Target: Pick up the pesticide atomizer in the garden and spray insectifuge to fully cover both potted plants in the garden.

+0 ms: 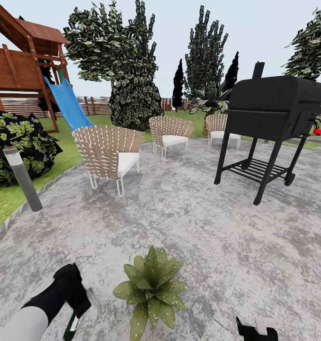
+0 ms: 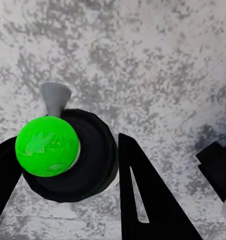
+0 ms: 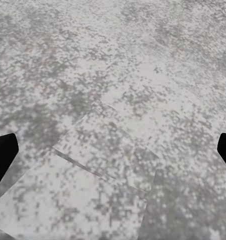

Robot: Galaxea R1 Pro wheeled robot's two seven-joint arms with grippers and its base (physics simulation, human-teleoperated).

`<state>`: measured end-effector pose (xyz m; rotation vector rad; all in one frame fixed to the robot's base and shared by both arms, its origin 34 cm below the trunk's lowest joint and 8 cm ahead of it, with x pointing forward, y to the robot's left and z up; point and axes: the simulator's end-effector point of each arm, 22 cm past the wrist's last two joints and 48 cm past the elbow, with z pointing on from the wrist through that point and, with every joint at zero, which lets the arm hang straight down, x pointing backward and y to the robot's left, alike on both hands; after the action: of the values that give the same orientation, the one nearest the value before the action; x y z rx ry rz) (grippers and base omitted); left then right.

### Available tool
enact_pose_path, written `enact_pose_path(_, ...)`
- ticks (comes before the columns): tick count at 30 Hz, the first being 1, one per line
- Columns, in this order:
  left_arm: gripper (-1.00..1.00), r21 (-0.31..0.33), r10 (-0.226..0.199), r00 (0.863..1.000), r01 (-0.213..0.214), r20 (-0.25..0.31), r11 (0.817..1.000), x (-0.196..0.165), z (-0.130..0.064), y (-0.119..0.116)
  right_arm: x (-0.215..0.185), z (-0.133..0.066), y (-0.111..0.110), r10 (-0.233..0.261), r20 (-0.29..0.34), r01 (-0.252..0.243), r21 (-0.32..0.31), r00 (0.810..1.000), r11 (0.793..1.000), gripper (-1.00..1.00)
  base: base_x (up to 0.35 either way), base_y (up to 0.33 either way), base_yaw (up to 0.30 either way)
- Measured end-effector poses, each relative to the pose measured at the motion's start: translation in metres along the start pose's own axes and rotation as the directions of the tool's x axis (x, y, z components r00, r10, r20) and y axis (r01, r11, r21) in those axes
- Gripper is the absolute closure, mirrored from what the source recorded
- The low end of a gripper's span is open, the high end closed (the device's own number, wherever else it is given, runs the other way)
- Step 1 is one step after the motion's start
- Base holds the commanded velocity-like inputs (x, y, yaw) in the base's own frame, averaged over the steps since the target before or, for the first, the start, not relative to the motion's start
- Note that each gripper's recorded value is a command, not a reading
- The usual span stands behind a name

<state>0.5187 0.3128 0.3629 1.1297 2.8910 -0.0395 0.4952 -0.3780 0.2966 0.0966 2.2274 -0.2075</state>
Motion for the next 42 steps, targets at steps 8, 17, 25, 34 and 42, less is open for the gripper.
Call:
enact_pose_path(8,1.0,0.023,0.109,0.994,-0.109,-0.025,0.994,-0.048,-0.057,-0.01,-0.001,0.0,0.0,0.0,0.001,0.0,0.0,1.0,1.0,-1.0,0.0,0.0,0.0)
enact_pose_path(17,1.0,0.061,0.179,0.983,-0.177,-0.042,0.982,-0.087,-0.105,-0.023,-0.001,0.0,0.0,0.0,0.001,0.0,0.0,1.0,1.0,-1.0,0.0,0.0,0.0)
enact_pose_path(25,1.0,0.061,0.189,0.98,-0.185,-0.068,0.981,-0.082,-0.105,-0.021,-0.001,0.0,0.0,0.001,0.002,-0.001,0.0,1.0,1.0,-1.0,0.0,0.0,0.013)
enact_pose_path(34,1.0,0.069,0.191,0.979,-0.187,-0.068,0.98,-0.083,-0.104,-0.024,-0.001,0.0,0.0,0.002,0.003,-0.002,0.001,1.0,1.0,-1.0,0.06,-0.032,0.159)
enact_pose_path(42,1.0,0.044,0.191,0.977,-0.188,-0.089,0.981,-0.08,-0.105,-0.018,-0.001,0.0,0.0,0.002,0.003,-0.002,0.001,1.0,1.0,-1.0,0.135,-0.219,0.003)
